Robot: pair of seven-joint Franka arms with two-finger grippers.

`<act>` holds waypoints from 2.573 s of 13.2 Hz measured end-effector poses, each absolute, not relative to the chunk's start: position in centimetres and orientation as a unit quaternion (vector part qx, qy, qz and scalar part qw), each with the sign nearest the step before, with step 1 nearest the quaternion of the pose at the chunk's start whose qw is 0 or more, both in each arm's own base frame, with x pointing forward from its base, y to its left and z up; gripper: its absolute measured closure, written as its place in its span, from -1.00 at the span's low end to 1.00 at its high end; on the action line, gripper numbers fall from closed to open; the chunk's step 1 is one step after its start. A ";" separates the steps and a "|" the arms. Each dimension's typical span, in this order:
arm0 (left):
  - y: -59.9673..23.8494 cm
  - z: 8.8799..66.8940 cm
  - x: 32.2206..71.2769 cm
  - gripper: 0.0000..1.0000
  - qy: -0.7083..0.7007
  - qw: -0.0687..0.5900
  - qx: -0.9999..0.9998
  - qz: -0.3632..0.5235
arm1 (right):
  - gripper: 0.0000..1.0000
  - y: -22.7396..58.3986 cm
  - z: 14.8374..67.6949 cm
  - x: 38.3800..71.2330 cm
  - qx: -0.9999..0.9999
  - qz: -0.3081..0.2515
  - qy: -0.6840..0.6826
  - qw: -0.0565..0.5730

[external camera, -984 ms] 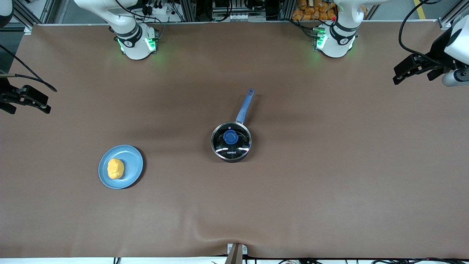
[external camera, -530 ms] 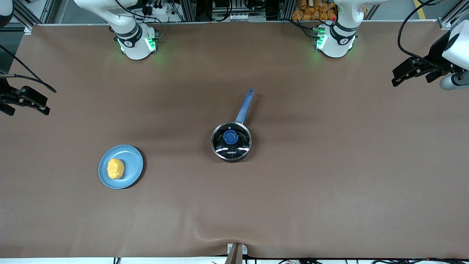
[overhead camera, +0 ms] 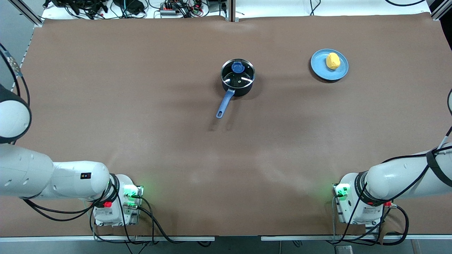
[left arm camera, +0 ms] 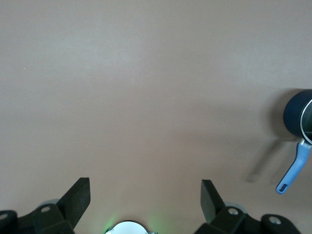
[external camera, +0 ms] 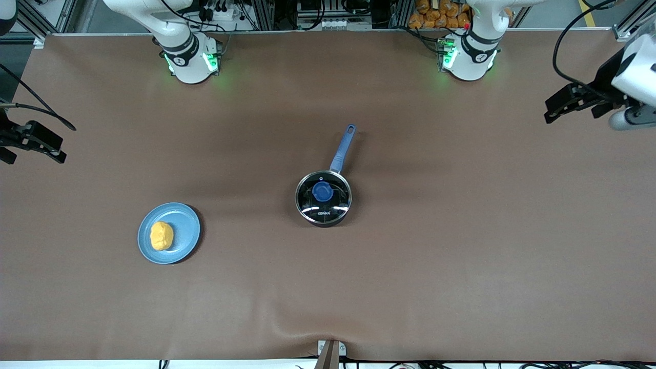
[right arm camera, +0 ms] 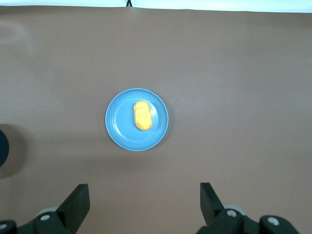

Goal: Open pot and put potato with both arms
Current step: 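Reach the left gripper to the lid knob while the right gripper reaches the potato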

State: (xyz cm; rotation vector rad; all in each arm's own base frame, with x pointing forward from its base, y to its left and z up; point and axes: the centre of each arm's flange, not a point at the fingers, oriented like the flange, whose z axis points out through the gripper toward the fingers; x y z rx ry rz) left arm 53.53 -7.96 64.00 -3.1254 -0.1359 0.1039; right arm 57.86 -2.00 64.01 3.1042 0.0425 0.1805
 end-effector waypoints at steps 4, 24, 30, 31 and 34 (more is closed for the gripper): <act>-16.3 60.3 55.8 -1.00 -0.059 0.007 -0.997 0.054 | -1.00 -1.1 64.1 57.9 0.998 0.059 0.021 0.015; -47.8 36.5 56.4 -1.00 -0.286 -0.046 -0.957 0.005 | -1.00 0.7 33.5 64.5 1.000 0.011 0.015 -0.002; -51.0 33.6 55.5 -1.00 -0.299 -0.066 -0.951 -0.024 | -1.00 0.4 27.2 65.0 0.999 0.042 0.015 0.008; -51.3 33.2 55.6 -1.00 -0.301 -0.069 -0.951 -0.025 | -1.00 0.2 26.3 65.2 0.999 0.050 0.019 0.010; -52.2 31.5 55.2 -1.00 -0.296 -0.066 -0.953 -0.022 | -1.00 -1.1 23.5 65.4 0.997 0.059 0.038 0.018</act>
